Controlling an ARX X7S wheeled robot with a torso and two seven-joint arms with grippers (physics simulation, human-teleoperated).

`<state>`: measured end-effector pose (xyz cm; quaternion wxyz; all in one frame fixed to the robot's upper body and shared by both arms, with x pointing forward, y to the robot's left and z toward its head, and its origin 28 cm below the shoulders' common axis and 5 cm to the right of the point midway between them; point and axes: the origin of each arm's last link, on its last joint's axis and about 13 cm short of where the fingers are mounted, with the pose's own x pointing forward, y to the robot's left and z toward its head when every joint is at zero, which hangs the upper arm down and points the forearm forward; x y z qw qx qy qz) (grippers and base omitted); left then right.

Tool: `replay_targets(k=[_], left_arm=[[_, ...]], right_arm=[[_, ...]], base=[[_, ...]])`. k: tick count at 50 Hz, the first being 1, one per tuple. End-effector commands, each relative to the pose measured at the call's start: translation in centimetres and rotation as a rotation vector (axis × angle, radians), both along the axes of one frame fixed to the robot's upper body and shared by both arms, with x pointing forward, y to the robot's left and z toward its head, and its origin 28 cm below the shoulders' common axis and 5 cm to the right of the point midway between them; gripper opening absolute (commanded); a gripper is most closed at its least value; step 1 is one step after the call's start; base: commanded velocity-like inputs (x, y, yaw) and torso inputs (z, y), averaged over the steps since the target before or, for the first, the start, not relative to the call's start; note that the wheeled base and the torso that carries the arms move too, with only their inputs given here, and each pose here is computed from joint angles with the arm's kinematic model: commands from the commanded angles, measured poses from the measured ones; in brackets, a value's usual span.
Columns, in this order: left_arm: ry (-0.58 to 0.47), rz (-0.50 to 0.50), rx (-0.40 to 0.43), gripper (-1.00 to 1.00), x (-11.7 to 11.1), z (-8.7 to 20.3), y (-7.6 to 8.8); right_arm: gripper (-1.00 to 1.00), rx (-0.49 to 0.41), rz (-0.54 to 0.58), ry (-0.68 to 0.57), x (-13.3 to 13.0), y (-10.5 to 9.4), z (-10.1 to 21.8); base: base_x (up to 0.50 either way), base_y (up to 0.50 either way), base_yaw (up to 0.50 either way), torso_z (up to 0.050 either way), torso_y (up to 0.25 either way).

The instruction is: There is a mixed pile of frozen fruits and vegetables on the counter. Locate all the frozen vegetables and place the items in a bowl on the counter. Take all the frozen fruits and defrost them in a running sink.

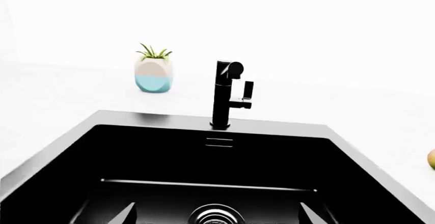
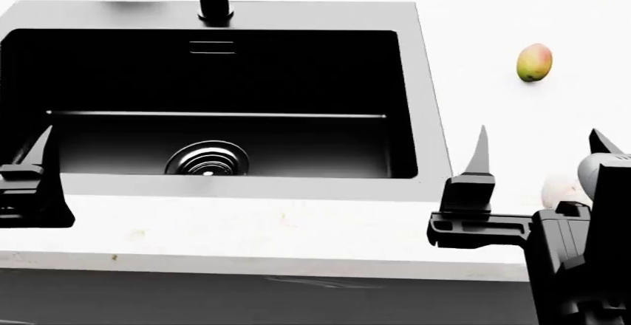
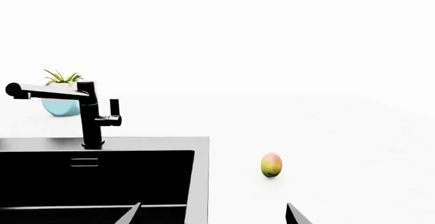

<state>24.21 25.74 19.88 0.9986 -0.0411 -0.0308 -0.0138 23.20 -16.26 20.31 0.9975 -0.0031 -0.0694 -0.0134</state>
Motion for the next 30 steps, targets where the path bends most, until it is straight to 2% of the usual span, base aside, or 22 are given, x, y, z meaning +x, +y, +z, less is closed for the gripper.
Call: replay_targets(k=[1, 30], left_arm=[[0.015, 0.028, 0.004, 1.0, 0.34, 0.1, -0.02], [0.012, 0.016, 0.001, 1.0, 0.18, 0.15, -0.05]], right_arm=[[1.0, -0.003, -0.004, -0.002, 0.11, 0.03, 0.03], [1.0, 0.0, 0.003, -0.007, 0.01, 0.04, 0.04]], base=[[0.0, -0.5, 0.0, 0.0, 0.0], [0.0, -0.5, 0.0, 0.0, 0.0]])
